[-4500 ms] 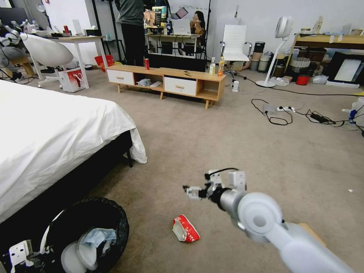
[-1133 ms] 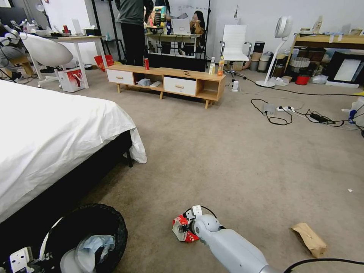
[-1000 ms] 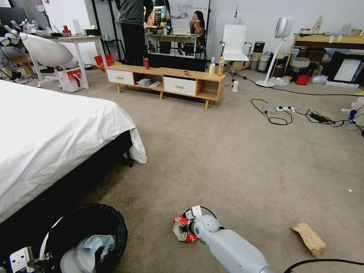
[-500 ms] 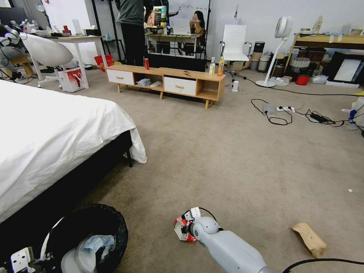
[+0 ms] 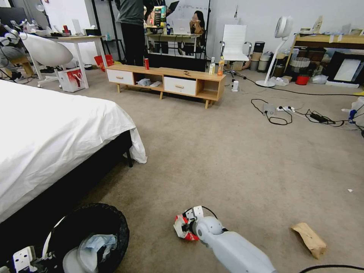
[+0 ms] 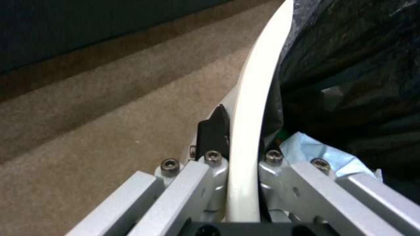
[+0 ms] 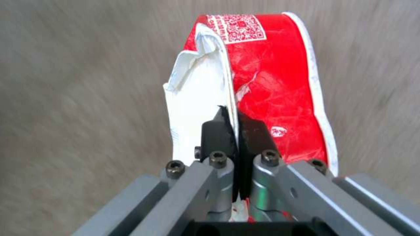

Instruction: Pick up the trash bin and place the garbage on the floor into it.

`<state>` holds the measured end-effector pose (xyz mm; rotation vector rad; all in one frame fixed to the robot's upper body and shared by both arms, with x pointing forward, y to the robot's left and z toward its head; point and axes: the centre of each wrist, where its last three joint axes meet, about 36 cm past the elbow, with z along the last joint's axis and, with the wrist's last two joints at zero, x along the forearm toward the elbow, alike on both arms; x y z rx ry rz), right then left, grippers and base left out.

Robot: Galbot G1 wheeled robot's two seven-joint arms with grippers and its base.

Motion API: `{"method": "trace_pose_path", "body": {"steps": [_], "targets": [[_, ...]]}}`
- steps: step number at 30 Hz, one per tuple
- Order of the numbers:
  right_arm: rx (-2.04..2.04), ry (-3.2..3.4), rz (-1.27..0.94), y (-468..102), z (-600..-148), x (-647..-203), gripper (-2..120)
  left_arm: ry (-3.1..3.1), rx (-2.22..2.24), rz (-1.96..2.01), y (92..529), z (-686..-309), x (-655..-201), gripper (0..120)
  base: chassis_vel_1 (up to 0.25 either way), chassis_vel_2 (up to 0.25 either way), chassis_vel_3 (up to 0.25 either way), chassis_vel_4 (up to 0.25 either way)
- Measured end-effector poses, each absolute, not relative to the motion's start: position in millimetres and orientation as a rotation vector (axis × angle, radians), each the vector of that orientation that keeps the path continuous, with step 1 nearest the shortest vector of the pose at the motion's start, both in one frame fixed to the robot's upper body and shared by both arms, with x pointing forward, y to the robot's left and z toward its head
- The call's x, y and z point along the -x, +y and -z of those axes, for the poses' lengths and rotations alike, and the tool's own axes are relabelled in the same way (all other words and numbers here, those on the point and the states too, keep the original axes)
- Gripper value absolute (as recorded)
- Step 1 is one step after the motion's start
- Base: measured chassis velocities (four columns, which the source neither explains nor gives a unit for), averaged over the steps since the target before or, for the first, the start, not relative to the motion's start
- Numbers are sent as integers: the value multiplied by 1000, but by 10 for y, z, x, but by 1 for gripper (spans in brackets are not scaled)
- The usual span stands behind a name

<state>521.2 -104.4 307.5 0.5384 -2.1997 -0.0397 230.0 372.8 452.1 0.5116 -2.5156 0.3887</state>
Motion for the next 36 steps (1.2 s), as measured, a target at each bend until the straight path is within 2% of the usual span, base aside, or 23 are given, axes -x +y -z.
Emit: {"method": "trace_pose_path", "body": {"steps": [4,8,12,20,22,24,28,30,36], "targets": [[-546,-2315,45,-1384,-3655,-5209,0,-2530,-492,-406,3710,-4569,-2336,1,0,0,0,0],[-554,-2371,40,-1539,-3945,-5184,0,-2540,-484,-423,3712,-4593,-2361,1,0,0,0,0],[-644,-2469,38,-1632,-4559,-4982,0,-2566,-480,-473,3724,-4666,-2438,1,0,0,0,0],[-721,-2539,52,-1625,-5010,-4732,0,-2593,-466,-504,3731,-4737,-2524,1,0,0,0,0],[-748,-2555,64,-1613,-5114,-4680,0,-2596,-457,-519,3727,-4765,-2536,1,0,0,0,0],[-874,-2598,130,-1508,-5473,-4513,0,-2607,-437,-532,3736,-4833,-2564,1,0,0,0,0],[-985,-2614,186,-1394,-5724,-4396,0,-2615,-427,-525,3743,-4866,-2573,1,0,0,0,0],[-1123,-2613,256,-1216,-6007,-4273,0,-2620,-411,-516,3729,-4891,-2577,1,0,0,0,0],[-1327,-2583,324,-863,-6392,-4104,0,-2626,-396,-514,3715,-4919,-2578,1,0,0,0,0]]}}
